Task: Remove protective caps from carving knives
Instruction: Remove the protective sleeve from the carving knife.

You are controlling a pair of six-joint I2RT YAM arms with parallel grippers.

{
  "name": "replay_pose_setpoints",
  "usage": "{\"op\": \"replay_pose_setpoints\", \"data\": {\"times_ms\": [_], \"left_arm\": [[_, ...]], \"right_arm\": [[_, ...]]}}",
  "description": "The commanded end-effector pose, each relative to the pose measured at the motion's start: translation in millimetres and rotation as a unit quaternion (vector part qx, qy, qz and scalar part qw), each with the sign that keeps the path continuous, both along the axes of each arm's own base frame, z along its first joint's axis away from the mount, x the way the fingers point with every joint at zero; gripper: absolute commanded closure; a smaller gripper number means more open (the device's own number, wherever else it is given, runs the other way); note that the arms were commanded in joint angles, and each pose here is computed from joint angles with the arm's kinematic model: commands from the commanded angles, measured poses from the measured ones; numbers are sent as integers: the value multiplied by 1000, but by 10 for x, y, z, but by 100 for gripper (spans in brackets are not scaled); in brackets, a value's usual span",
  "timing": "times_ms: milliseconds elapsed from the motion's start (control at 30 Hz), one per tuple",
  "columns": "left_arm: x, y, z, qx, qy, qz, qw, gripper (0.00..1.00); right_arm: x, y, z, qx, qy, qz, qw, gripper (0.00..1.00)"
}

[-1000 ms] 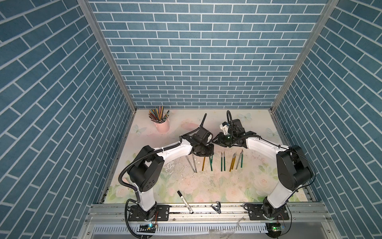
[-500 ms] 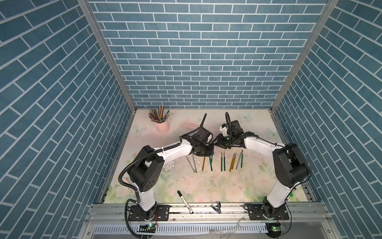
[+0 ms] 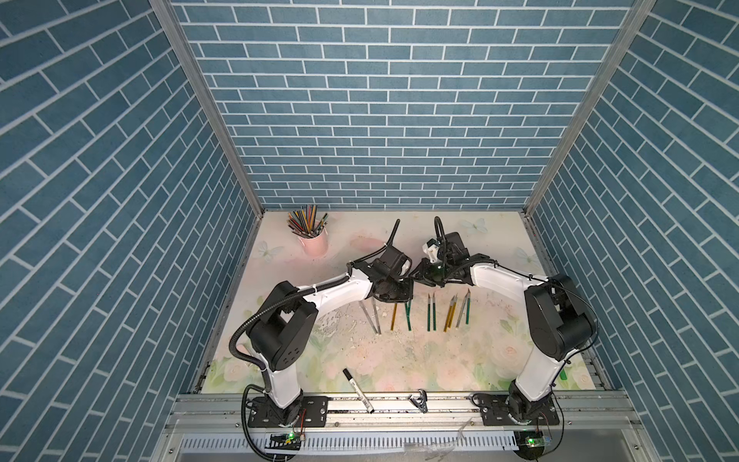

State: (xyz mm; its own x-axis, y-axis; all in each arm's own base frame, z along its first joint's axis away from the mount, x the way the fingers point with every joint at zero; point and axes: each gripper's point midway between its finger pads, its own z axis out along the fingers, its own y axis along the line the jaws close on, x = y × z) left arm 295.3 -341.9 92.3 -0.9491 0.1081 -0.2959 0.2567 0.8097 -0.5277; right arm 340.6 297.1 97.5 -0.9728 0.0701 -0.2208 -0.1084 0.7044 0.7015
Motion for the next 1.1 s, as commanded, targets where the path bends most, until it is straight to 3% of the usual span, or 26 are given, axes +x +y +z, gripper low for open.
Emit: {"op": "replay_pose_setpoints", "data": {"times_ms": [0, 200, 467, 667, 1067], "left_arm": [[47, 8, 62, 2, -9, 0, 1000, 100], [46, 13, 46, 4, -8, 1, 1000, 100], [15, 88, 11, 19, -8, 3, 1000, 100], [-54, 227, -71, 51, -5, 7, 999, 100], [-102, 284, -67, 56, -5, 8, 998, 100]], "right_arm": [[17, 67, 46, 10, 8, -3, 1000, 80], [26, 71, 81, 14, 2, -4, 1000, 91], [146, 54, 169, 31, -2, -8, 999, 92], [427, -79, 318, 39, -22, -31, 999, 92], [893, -297, 474, 32, -47, -62, 996, 93]]}}
